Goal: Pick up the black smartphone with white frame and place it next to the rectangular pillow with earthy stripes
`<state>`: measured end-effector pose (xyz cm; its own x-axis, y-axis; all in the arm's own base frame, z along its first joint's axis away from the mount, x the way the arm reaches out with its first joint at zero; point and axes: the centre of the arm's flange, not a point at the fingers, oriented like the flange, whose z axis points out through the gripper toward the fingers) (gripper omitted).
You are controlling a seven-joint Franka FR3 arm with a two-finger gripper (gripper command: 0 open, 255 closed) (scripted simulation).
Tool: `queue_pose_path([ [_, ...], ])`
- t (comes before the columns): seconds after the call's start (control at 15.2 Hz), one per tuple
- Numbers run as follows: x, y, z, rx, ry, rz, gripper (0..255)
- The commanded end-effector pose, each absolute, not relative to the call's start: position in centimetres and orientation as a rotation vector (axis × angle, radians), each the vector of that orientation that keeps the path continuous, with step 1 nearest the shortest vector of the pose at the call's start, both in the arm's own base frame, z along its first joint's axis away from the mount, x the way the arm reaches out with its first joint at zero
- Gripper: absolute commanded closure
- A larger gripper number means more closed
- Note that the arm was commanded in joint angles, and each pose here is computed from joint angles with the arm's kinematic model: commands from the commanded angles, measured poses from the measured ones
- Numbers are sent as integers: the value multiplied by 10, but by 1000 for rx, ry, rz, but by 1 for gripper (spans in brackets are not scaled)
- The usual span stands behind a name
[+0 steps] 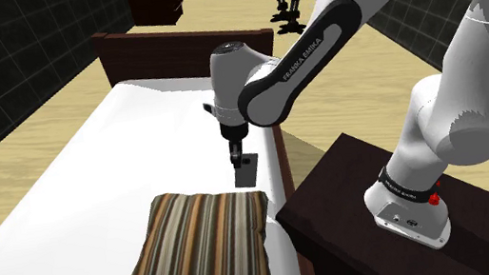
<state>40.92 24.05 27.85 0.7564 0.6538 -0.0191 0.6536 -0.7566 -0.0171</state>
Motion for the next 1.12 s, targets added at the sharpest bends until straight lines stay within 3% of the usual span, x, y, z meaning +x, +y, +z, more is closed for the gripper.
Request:
queue_pose_path([
  [0.0, 409, 241, 277, -2935, -1093, 37, 255],
  [0.26, 409, 241, 277, -2935, -1093, 37, 255],
  [0.33, 409, 241, 277, -2935, -1093, 37, 0],
  [0.66, 409, 241, 277, -2935, -1093, 37, 0],
  [1.06, 411, 241, 327, -2935, -1093, 37, 0],
])
